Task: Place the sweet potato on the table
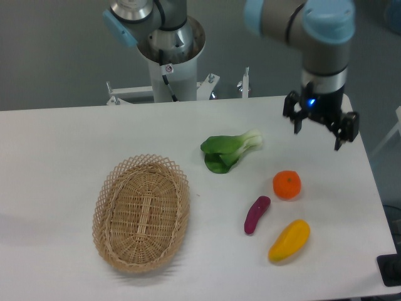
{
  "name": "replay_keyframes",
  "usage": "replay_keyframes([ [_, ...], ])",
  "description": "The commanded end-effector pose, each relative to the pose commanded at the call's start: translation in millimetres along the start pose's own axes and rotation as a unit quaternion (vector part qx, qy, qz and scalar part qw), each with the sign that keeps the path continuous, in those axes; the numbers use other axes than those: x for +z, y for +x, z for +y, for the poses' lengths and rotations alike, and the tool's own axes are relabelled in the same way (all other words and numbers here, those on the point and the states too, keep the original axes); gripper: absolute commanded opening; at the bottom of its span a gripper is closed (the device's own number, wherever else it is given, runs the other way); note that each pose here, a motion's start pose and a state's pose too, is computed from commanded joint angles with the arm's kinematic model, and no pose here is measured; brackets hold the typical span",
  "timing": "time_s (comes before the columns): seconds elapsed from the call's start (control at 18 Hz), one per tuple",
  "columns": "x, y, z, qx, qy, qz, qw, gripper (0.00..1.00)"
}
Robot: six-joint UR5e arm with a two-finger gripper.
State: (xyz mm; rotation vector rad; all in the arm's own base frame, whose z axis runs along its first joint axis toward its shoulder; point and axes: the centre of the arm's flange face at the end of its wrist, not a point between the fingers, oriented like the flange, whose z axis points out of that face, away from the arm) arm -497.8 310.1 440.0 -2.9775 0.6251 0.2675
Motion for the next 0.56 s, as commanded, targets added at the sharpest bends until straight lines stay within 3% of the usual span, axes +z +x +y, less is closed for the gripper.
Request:
replay_keyframes([
  [0.56,-10.0,2.3,16.6,0.006,0.001,-0.007,1.0000,1.00],
])
